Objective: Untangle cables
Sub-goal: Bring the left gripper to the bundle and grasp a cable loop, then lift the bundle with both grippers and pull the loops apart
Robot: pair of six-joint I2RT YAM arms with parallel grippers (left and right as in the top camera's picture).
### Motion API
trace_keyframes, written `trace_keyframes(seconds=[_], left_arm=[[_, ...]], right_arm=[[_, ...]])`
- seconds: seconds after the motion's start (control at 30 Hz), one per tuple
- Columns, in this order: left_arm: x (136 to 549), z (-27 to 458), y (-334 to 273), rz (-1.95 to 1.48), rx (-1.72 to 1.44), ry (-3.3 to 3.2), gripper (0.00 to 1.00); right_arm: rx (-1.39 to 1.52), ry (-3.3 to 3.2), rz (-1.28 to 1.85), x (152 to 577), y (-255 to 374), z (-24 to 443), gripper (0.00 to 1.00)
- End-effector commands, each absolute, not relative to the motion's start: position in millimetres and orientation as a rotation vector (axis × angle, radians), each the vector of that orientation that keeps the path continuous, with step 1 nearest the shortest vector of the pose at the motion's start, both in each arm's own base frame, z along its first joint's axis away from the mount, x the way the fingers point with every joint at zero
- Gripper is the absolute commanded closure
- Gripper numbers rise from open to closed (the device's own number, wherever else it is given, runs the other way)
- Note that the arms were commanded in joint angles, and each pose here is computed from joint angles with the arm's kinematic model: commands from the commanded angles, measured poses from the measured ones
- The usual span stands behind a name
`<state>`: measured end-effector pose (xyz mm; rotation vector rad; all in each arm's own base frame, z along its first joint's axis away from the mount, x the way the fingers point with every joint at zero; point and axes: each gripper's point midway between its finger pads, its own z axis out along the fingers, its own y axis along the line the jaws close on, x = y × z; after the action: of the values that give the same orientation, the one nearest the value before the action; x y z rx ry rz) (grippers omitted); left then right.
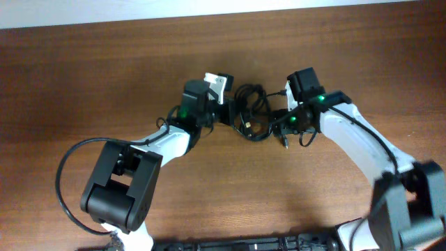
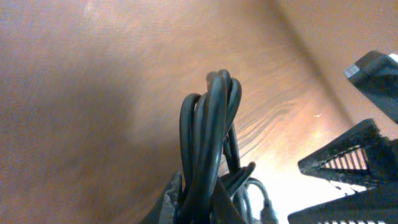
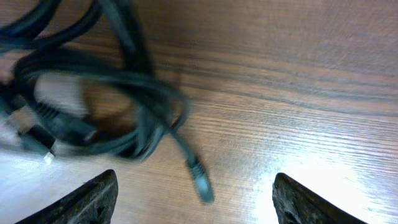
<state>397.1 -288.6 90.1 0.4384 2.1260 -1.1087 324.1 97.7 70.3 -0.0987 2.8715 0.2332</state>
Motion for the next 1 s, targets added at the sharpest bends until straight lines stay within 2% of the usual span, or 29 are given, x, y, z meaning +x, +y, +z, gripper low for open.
trace_keyframes(seconds=[0.0, 0.1, 0.2, 0.3, 0.4, 0.53, 0.97], left_arm=[[388.7, 140.1, -292.4, -1.349, 0.607, 1.892, 1.00], [383.3, 181.1, -290.6, -1.466, 0.667, 1.718, 1.00], [373.1, 220.2, -283.3, -1.541, 0.735, 1.551, 1.00], [366.5, 249.0, -272.4, -1.575, 0.751, 1.442, 1.00], [360.0, 274.8, -256.0, -1.594, 0.751, 1.348, 1.00], [371.9, 291.3, -235.4, -1.610, 0.632, 1.354, 1.00], [356.0, 282.1, -258.1, -1.671, 0.704, 1.408, 1.00]], right_arm=[[-0.245, 2.710, 0.381, 322.6, 113.6, 125.0, 0.21], [-0.260, 2.592, 0.430, 317.1, 117.4, 163.3, 0.21], [-0.270, 2.458, 0.455, 307.5, 117.2, 204.5, 0.15], [-0.276, 2.350, 0.472, 296.1, 115.9, 236.9, 0.01], [-0.277, 2.252, 0.476, 287.4, 113.8, 263.6, 0.01], [-0.198, 2.142, 0.526, 283.0, 112.7, 294.7, 0.01], [-0.153, 2.268, 0.537, 286.7, 114.0, 265.7, 0.01]])
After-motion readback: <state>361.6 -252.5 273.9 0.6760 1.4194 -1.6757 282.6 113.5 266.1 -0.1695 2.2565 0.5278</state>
